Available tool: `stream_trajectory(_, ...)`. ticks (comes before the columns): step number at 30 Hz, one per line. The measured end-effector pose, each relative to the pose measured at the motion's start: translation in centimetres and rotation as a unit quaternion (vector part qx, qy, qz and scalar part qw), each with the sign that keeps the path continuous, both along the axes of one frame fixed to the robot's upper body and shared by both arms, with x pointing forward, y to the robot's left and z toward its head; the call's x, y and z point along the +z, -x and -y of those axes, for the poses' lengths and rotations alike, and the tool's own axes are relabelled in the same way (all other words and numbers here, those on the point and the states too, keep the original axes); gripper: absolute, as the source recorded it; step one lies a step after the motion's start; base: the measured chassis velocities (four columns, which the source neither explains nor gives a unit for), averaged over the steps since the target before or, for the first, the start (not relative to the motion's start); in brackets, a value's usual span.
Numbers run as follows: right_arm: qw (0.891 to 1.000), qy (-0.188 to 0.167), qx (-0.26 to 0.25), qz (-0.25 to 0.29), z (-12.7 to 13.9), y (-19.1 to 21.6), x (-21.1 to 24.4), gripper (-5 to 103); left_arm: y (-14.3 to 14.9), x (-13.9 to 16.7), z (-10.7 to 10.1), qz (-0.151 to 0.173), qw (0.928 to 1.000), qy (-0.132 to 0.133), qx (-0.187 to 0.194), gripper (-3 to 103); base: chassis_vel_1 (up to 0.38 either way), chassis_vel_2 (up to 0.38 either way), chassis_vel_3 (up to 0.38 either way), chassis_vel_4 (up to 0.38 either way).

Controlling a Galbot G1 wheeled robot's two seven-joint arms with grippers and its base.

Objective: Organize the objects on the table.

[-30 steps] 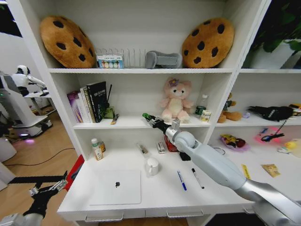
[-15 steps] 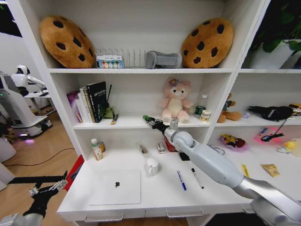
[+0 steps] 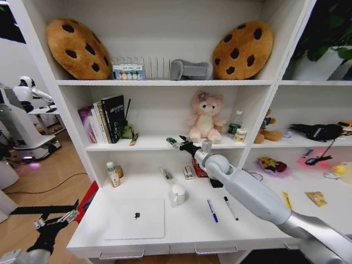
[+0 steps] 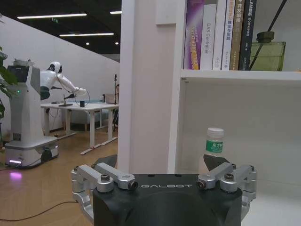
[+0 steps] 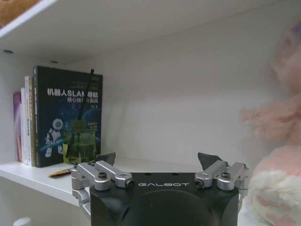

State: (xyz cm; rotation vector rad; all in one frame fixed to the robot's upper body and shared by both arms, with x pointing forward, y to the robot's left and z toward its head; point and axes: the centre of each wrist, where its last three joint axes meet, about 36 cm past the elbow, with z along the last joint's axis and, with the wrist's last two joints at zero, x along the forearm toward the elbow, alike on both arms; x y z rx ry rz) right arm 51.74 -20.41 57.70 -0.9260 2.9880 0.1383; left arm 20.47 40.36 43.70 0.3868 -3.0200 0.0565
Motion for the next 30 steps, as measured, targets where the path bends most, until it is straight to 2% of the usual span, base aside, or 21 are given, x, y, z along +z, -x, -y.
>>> stream_trajectory(2,1.000,-0.022,-0.013,0.013,1.5,3.4,1.4,100,0.0,0.0,0.0,0.000,1.0000,0.000,0.000,100,0.000,0.000,0.000,0.000)
stream_trajectory(3,1.000,-0.022,-0.013,0.013,1.5,3.4,1.4,100,0.0,0.0,0.0,0.000,1.0000,0.000,0.000,100,0.000,0.000,0.000,0.000)
stream_trajectory(5,0.999,-0.033,-0.030,0.027,3.3,7.0,1.8,100,0.0,0.0,0.0,0.000,1.0000,0.000,0.000,100,0.000,0.000,0.000,0.000)
stream_trajectory(6,0.998,-0.032,-0.047,0.029,4.7,9.6,1.3,100,0.0,0.0,0.0,0.000,1.0000,0.000,0.000,100,0.000,0.000,0.000,0.000)
stream_trajectory(7,0.998,-0.032,-0.047,0.029,4.7,9.6,1.3,100,0.0,0.0,0.0,0.000,1.0000,0.000,0.000,100,0.000,0.000,0.000,0.000)
stream_trajectory(10,0.995,-0.034,-0.089,0.027,7.5,14.0,0.1,100,0.0,0.0,0.0,0.000,1.0000,0.000,0.000,100,0.000,0.000,0.000,0.000)
stream_trajectory(12,0.994,-0.034,-0.103,0.024,8.1,15.1,-0.6,100,0.0,0.0,0.0,0.000,1.0000,0.000,0.000,100,0.000,0.000,0.000,0.000)
stream_trajectory(17,0.983,-0.005,-0.183,0.022,11.5,19.4,-4.3,100,0.0,0.0,0.0,0.000,1.0000,0.000,0.000,100,0.000,0.000,0.000,0.000)
stream_trajectory(18,0.983,-0.005,-0.183,0.022,11.5,19.4,-4.3,100,0.0,0.0,0.0,0.000,1.0000,0.000,0.000,100,0.000,0.000,0.000,0.000)
stream_trajectory(22,0.970,-0.007,-0.242,-0.012,13.0,22.2,-8.1,100,0.0,0.0,0.0,0.000,1.0000,0.000,0.000,100,0.000,0.000,0.000,0.000)
stream_trajectory(26,0.964,-0.009,-0.262,-0.037,13.2,23.3,-10.1,100,0.0,0.0,0.0,0.000,1.0000,0.000,0.000,100,0.000,0.000,0.000,0.000)
stream_trajectory(29,0.954,0.002,-0.288,-0.087,13.5,24.7,-14.1,100,0.0,0.0,0.0,0.000,1.0000,0.000,0.000,100,0.000,0.000,0.000,0.000)
stream_trajectory(30,0.954,0.002,-0.288,-0.087,13.5,24.7,-14.1,100,0.0,0.0,0.0,0.000,1.0000,0.000,0.000,100,0.000,0.000,0.000,0.000)
